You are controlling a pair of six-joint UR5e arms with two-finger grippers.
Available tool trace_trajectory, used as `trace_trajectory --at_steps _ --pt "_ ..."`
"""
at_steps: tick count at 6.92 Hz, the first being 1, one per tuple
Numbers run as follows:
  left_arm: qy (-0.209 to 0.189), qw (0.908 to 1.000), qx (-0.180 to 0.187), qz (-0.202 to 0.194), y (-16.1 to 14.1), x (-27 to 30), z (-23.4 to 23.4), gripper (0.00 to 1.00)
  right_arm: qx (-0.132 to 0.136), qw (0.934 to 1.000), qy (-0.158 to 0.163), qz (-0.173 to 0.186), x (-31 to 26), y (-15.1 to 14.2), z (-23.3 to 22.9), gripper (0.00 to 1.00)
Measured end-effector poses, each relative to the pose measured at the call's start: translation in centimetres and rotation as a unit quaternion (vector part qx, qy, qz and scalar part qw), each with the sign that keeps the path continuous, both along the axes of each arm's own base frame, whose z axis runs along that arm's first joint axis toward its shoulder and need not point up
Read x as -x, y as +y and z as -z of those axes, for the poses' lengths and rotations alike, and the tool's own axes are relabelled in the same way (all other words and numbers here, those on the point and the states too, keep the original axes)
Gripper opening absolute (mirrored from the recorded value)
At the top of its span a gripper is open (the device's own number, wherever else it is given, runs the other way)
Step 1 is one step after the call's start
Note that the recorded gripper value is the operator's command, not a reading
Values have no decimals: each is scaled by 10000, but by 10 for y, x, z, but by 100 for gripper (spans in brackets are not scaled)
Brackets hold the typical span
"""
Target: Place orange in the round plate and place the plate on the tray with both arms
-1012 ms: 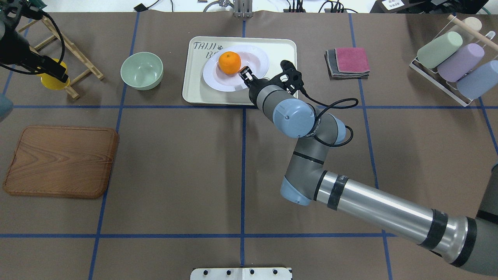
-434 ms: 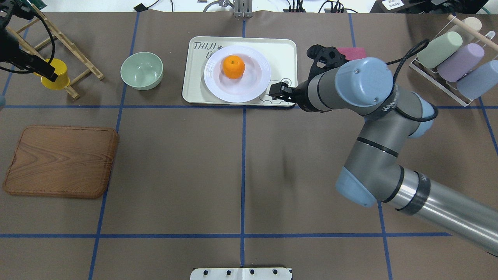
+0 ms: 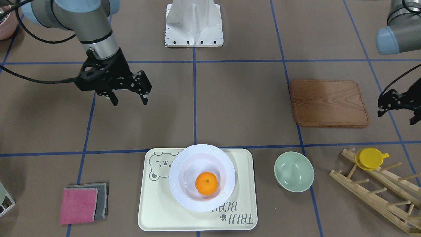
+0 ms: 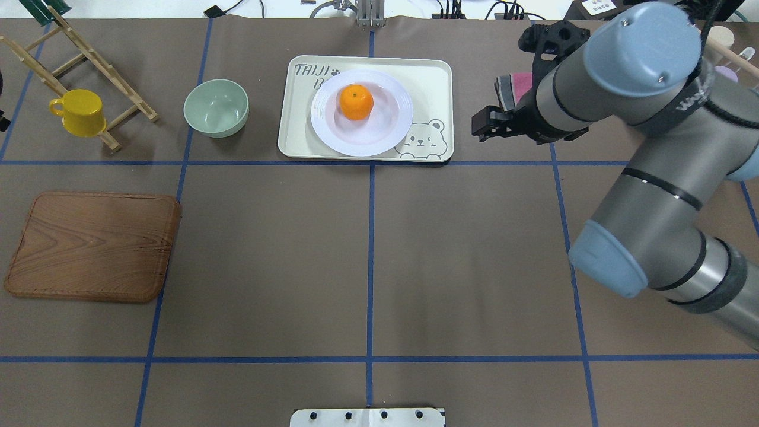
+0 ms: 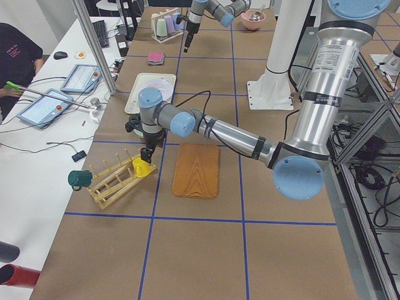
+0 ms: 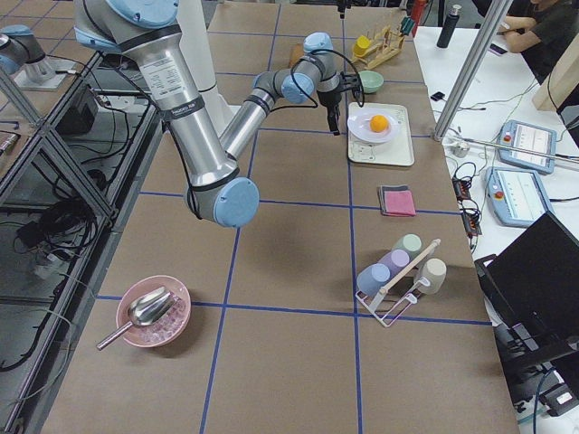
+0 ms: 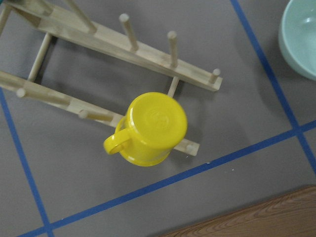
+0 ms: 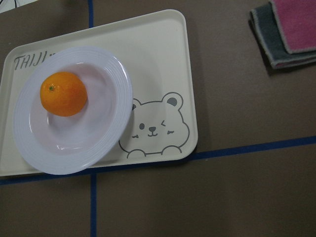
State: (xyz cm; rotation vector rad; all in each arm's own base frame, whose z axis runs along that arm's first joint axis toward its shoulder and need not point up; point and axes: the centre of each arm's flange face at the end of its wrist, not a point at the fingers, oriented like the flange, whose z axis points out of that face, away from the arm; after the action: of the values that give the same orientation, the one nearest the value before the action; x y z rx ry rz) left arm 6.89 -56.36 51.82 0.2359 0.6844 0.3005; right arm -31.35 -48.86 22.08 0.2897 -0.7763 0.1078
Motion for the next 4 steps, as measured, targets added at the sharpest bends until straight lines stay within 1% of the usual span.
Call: trace_trajectory --at_steps 1,2,3,4 --pt "-44 9997 233 109 14 25 -25 99 -133 9988 440 185 -50 -17 -5 100" --pt "20 9986 478 218 30 45 -47 99 -95 9977 626 241 -98 -33 -20 100" --pt "172 9971 678 307 45 60 -62 99 30 9962 679 537 -157 -45 -61 100" --pt "258 9961 759 354 52 68 -68 99 102 9929 591 1031 -226 -50 -121 100"
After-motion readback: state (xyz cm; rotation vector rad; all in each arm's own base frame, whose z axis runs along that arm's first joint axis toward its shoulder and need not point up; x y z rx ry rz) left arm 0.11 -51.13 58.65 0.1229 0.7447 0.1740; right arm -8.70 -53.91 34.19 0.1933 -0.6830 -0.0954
